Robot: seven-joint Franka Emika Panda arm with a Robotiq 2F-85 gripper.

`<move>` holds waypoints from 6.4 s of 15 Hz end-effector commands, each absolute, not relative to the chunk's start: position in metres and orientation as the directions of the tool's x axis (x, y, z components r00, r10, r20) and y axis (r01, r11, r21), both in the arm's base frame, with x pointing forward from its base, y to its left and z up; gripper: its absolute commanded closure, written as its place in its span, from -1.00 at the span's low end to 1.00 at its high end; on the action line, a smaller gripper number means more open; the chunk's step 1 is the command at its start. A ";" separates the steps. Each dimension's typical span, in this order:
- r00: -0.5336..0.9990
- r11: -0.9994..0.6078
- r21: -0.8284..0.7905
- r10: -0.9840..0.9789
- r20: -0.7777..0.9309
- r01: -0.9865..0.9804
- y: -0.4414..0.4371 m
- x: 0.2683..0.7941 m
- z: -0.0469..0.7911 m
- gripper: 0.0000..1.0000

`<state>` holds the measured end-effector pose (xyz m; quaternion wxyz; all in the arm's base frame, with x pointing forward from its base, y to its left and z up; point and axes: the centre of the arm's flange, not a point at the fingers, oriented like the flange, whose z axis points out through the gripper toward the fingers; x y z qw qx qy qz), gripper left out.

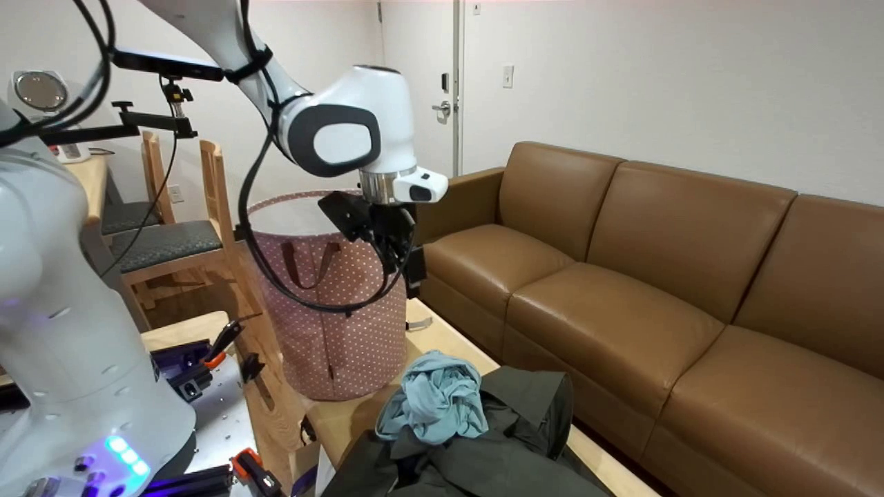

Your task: Put the blue shirt in the laundry bag

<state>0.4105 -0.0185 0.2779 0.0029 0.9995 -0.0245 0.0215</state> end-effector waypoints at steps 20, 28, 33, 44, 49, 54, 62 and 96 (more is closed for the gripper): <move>0.961 -0.969 0.058 -0.246 -0.128 -0.240 -0.063 0.457 0.103 -1.00; 0.962 -0.965 0.108 -0.251 -0.106 -0.239 -0.081 0.472 0.078 -0.05; 0.962 -0.967 0.052 -0.253 -0.102 -0.249 -0.075 0.472 0.098 0.59; 0.958 -0.961 0.041 -0.275 -0.080 -0.273 -0.071 0.425 0.239 0.96; 0.976 -0.973 0.076 -0.214 0.050 -0.217 -0.055 0.419 0.337 0.96; 0.976 -0.981 0.069 -0.169 0.136 -0.180 -0.048 0.430 0.376 0.86; 0.971 -0.976 0.118 -0.160 0.178 -0.182 -0.043 0.430 0.393 0.96; 0.582 -0.793 0.432 0.609 0.539 0.429 0.277 0.407 0.515 0.96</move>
